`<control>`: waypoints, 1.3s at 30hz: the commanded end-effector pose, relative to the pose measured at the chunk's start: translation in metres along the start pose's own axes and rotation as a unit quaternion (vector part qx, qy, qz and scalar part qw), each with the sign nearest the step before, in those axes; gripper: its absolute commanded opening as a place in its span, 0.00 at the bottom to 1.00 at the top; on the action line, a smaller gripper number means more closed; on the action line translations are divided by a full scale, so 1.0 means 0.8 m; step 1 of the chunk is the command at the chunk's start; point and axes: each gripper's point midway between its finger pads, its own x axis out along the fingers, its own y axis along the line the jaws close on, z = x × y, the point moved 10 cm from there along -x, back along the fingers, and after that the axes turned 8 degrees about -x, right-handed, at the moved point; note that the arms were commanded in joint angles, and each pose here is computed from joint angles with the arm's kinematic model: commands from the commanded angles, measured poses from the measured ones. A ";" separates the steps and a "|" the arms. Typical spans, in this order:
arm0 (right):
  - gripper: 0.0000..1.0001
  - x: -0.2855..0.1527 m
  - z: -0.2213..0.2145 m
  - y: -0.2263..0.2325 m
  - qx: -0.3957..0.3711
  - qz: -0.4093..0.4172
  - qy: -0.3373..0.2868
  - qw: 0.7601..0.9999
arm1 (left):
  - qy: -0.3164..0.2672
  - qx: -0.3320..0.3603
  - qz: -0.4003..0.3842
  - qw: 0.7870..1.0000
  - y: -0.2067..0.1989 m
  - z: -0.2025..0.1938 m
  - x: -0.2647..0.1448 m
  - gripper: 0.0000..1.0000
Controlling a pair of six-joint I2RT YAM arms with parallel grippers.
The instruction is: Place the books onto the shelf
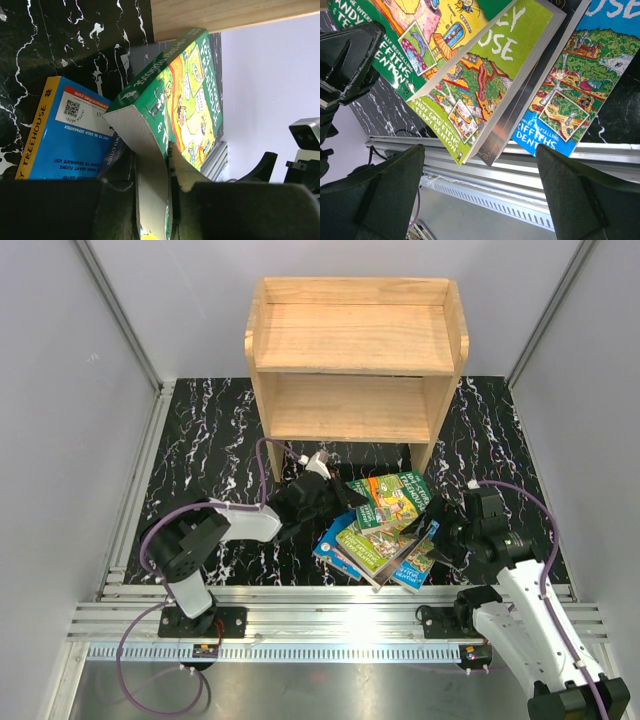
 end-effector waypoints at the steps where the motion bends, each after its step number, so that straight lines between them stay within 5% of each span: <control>1: 1.00 -0.003 0.003 0.003 -0.016 0.007 -0.023 1.000 | 0.028 0.046 -0.002 0.999 -0.009 -0.009 -0.009 0.00; 13: 1.00 -0.010 0.003 0.003 -0.018 0.008 -0.052 0.998 | 0.014 0.104 0.042 0.994 -0.038 -0.027 -0.131 0.00; 19: 1.00 -0.012 0.004 0.003 -0.019 0.009 -0.062 0.998 | -0.038 0.104 0.019 0.994 -0.065 -0.021 -0.198 0.00; 24: 1.00 -0.017 0.000 0.002 -0.016 0.011 -0.070 0.997 | -0.113 0.133 -0.059 0.983 -0.166 0.016 -0.259 0.00; 33: 1.00 -0.027 -0.003 0.003 -0.019 0.015 -0.083 0.996 | -0.163 0.220 -0.212 0.938 -0.367 0.067 -0.315 0.00; 39: 1.00 -0.030 -0.004 0.002 -0.019 0.018 -0.092 0.995 | -0.241 0.195 -0.257 0.915 -0.430 0.093 -0.309 0.00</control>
